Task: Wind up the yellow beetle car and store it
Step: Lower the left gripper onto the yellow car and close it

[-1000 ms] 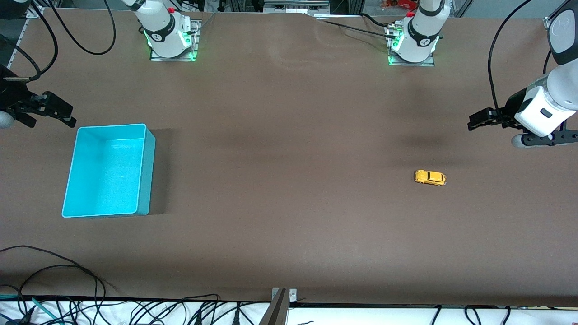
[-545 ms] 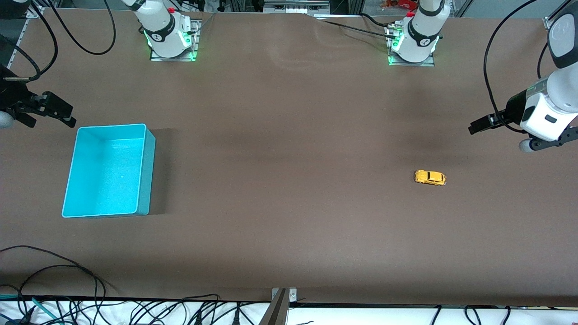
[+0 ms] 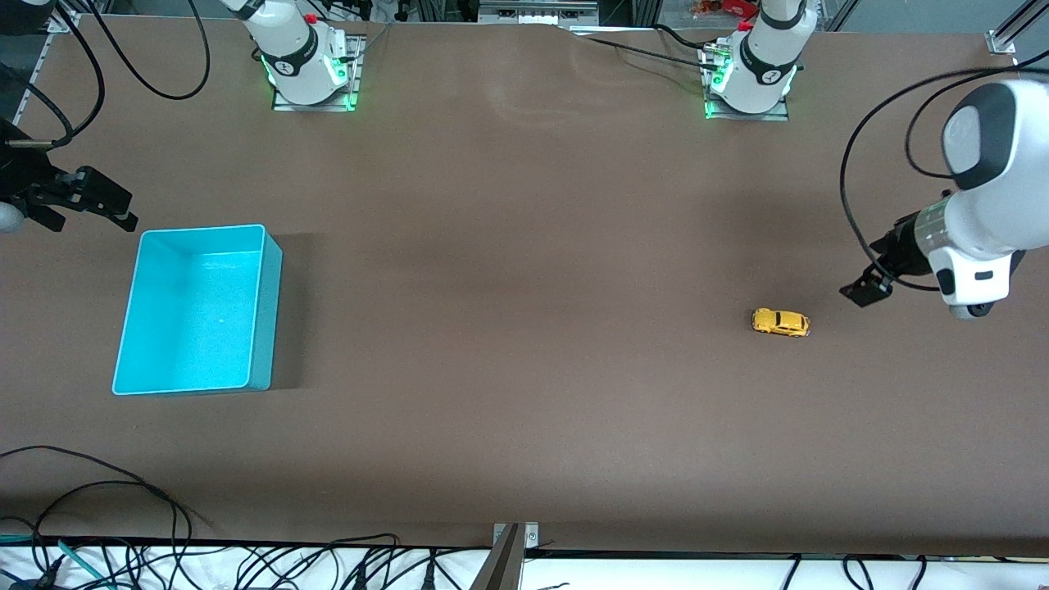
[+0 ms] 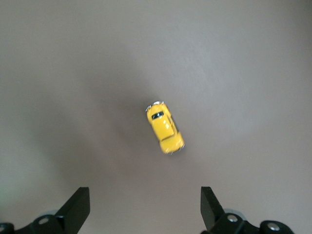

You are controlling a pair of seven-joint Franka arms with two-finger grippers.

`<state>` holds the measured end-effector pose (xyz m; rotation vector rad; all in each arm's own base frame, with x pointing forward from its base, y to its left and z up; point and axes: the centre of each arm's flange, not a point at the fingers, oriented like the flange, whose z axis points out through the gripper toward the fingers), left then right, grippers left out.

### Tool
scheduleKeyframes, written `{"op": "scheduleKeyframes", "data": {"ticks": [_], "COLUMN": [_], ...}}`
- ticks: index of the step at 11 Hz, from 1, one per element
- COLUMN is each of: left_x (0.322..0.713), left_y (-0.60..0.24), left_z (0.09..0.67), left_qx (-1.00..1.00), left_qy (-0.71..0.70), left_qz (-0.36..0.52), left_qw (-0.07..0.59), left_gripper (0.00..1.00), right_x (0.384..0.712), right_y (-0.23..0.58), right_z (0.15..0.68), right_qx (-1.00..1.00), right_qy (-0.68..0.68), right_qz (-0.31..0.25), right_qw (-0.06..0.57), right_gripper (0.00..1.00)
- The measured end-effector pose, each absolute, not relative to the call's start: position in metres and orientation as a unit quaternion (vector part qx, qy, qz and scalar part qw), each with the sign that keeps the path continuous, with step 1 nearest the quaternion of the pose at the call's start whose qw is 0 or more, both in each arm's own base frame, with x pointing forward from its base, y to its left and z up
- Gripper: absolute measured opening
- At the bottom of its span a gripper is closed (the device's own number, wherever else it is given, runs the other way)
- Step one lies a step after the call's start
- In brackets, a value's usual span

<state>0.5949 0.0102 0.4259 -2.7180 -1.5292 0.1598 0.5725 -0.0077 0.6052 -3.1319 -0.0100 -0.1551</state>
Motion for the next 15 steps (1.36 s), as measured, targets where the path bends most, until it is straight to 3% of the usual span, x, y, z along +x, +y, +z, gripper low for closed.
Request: {"op": "scheduleKeyframes", "data": {"ticks": [4,9,15], "left_x": [0.601,0.578,0.578], "left_y": [0.015,0.015,0.004], "left_z": [0.354,0.270,0.231], "left_qx": [-0.766,-0.710,-0.681], "left_qy": [-0.642,-0.704,-0.731], "left_qz": [0.021,-0.005,-0.022], "left_qw": [0.019,0.021,0.041], "left_gripper": [1.00,1.00,1.00], "right_x": [0.573,0.574,0.574], "right_y": [-0.008,-0.008,-0.008], "right_z": [0.605,0.602,0.602], "right_qx": [-0.999,-0.999,-0.999], "right_qy": [-0.003,-0.003,-0.003], "right_qz": [-0.049,-0.047,-0.047], "right_qw": [0.003,0.003,0.003], "right_gripper": [1.00,1.00,1.00]}}
